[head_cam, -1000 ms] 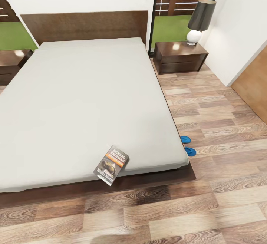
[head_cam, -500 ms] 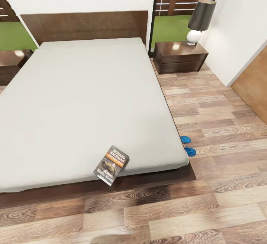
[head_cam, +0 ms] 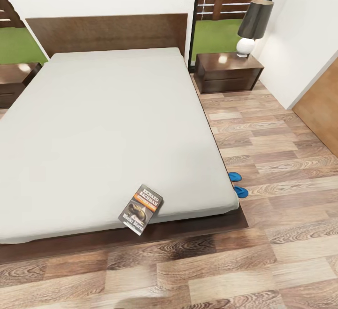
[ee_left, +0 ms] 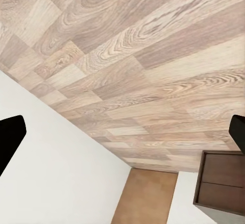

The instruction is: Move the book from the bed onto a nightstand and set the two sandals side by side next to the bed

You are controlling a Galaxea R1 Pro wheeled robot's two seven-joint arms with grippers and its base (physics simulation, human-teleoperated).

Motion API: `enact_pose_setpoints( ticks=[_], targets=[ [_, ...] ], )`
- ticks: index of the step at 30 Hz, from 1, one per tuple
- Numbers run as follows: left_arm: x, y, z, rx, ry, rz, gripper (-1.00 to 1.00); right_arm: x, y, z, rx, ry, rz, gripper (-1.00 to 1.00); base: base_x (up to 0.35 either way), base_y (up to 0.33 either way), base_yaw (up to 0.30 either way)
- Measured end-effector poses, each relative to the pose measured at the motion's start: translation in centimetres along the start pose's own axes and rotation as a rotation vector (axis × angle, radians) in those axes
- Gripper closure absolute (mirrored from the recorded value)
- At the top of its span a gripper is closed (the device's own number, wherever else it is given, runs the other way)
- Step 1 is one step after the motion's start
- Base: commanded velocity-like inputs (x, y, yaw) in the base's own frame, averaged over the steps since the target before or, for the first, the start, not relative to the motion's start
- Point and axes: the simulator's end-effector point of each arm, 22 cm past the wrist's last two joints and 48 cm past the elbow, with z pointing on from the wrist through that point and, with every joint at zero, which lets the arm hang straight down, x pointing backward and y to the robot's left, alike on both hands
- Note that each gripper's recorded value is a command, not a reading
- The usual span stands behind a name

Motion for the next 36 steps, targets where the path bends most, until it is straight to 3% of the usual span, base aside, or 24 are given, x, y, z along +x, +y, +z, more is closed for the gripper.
enact_pose_setpoints(
  ticks=[1,8,12,13,36],
  targets=[
    [0.0,0.0,0.0,0.0,0.0,0.0,-1.0,0.0,0.0,0.0,0.0,0.0,0.0,-1.0,0.0,0.0,0.0],
    [0.0,0.0,0.0,0.0,0.0,0.0,-1.0,-0.7,5.6,0.8,-0.105,-0.018,-0.035,-1.0,0.0,0.0,0.0],
    [0.0,-0.1,0.0,0.001,-0.001,0.0,-1.0,-0.9,7.3,0.8,-0.155,-0.023,-0.044,-1.0,0.0,0.0,0.0],
    [0.0,-0.1,0.0,0.001,-0.001,0.0,-1.0,-1.0,8.5,0.7,-0.197,-0.025,-0.049,-1.0,0.0,0.0,0.0],
    [-0.2,-1.2,-0.2,0.016,-0.001,0.0,-1.0,-1.1,13.3,0.1,-0.345,-0.035,-0.057,-1.0,0.0,0.0,0.0]
  ],
)
